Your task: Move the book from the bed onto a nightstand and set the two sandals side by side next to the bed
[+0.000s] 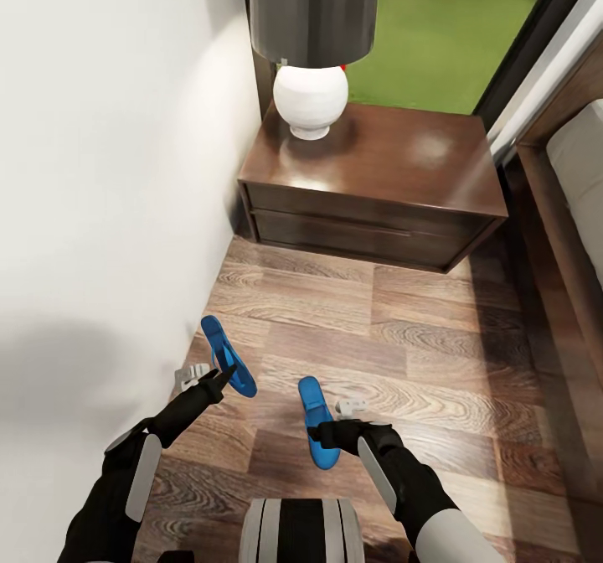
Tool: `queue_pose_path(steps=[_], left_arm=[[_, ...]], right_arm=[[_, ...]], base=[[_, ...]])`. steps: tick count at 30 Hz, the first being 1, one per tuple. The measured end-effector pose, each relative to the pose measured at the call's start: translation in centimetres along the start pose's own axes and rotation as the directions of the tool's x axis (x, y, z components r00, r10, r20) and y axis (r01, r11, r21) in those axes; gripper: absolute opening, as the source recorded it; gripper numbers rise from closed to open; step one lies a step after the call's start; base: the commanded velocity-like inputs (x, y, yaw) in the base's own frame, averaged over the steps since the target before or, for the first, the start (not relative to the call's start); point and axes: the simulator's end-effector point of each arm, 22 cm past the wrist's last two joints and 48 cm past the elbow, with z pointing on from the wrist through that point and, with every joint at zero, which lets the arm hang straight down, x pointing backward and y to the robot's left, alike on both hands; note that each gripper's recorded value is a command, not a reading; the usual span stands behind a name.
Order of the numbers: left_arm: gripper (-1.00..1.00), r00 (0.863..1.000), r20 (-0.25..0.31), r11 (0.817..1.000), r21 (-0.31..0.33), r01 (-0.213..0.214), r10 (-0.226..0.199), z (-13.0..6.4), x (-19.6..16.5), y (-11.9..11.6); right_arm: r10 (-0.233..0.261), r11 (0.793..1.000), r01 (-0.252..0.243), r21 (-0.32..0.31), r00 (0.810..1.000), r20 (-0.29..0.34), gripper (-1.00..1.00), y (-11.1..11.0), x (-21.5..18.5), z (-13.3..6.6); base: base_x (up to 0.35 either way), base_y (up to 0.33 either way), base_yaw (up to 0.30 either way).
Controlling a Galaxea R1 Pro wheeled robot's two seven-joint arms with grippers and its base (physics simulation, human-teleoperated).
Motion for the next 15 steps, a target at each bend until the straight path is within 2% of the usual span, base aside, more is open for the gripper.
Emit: queue_pose_path(steps=[3,8,15], left_arm=[[-1.00,1.000,0.000,1.000,0.001,0.000,0.000,0.00,0.00,-0.02],[-1.00,1.000,0.000,1.000,0.002,0.000,0.000,-0.01,-0.01,-0.04],[-1.00,1.000,0.000,1.000,0.003,0.000,0.000,0.00,0.00,-0.06]], right_arm=[[0.000,1.000,0.000,0.000,1.000,0.000,1.00,0.00,0.00,0.00],[0.000,1.000,0.000,0.000,1.000,0.000,1.00,0.01,-0.01,-0.01],[0.000,1.000,0.000,0.000,1.000,0.000,1.00,0.00,0.00,0.00]], base=[[0.010,0.000,0.000],[0.151,0.000,0.000],[0.025,0.000,0.000]])
